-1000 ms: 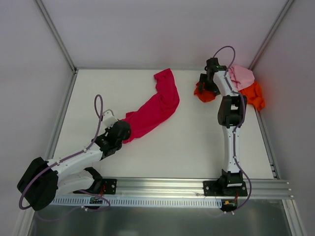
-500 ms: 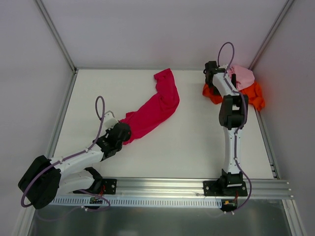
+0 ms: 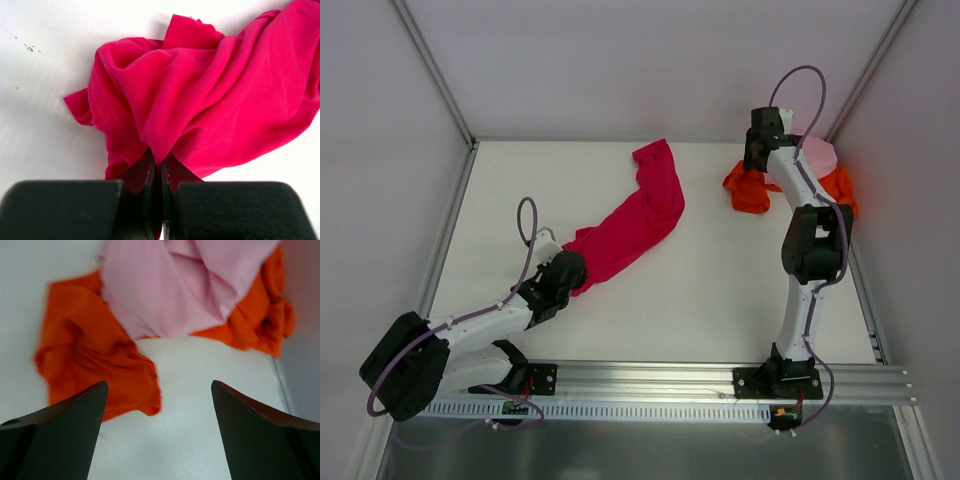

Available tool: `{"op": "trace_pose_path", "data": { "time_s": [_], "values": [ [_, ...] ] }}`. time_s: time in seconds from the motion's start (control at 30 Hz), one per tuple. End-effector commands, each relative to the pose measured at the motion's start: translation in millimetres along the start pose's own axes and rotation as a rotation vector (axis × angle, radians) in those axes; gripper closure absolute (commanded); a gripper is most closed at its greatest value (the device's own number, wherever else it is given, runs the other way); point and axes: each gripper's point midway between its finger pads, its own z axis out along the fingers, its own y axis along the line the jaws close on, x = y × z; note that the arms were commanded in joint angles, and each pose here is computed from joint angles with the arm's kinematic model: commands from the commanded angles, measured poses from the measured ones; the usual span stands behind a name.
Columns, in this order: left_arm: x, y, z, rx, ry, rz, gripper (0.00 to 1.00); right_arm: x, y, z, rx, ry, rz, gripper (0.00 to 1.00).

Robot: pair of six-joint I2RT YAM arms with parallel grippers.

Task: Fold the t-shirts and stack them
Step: Move the tshirt to the center of the board

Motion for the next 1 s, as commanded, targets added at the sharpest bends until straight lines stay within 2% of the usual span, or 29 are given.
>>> {"op": "trace_pose_path", "data": {
  "time_s": [0.0,0.03,0.07,0.17,0.23,0.27,0.33,0.37,0.5,0.7,0.8,0.83,0.97],
  "values": [
    [1.2,-9.3,2.3,0.036,-0.006,-0.008,1.00,-48.2,60.1,-35.3,-0.342,-0.096,0.056,0.10],
    [1.0,-11.2,2.9,0.043,-0.007,-0.009,1.00,-51.7,69.9,-40.1,-0.391,-0.102,0.049,0.10],
    [3.0,-9.8,4.2,0.036,-0.003,-0.002,1.00,-49.9,95.7,-51.8,-0.555,-0.084,0.019,0.09],
    [4.7,-8.9,7.0,0.031,-0.005,0.002,1.00,-50.6,133.5,-62.0,-0.749,-0.002,-0.028,0.06],
    [7.4,-10.9,7.9,0.038,0.005,0.006,1.00,-24.1,149.4,-42.8,-0.775,0.120,-0.064,0.03],
    [8.9,-12.3,9.1,0.042,0.009,0.005,1.00,-39.6,152.6,-51.3,-0.817,0.093,-0.049,0.03],
    [11.6,-13.1,10.0,0.046,0.017,0.008,1.00,-30.9,156.2,-41.8,-0.854,0.156,0.000,0.02],
    [12.6,-12.8,10.5,0.044,0.020,0.009,1.00,-15.4,165.4,-36.8,-0.907,0.217,0.019,0.02],
    [17.2,-12.0,12.2,0.042,0.032,0.015,1.00,13.8,163.2,-8.6,-0.904,0.354,0.112,0.03],
    [22.5,-12.0,10.5,0.053,0.046,0.020,1.00,36.3,128.6,17.3,-0.688,0.434,0.131,0.01],
    [22.0,-8.3,7.6,0.059,0.040,0.016,1.00,47.3,89.4,33.7,-0.513,0.484,0.177,0.02],
    [20.9,-8.8,5.5,0.067,0.039,0.011,1.00,51.0,60.9,47.2,-0.393,0.484,0.188,0.02],
    [19.4,-8.5,0.4,0.087,0.038,0.003,1.00,51.8,4.3,56.9,-0.192,0.453,0.178,0.02]
  ]
}}
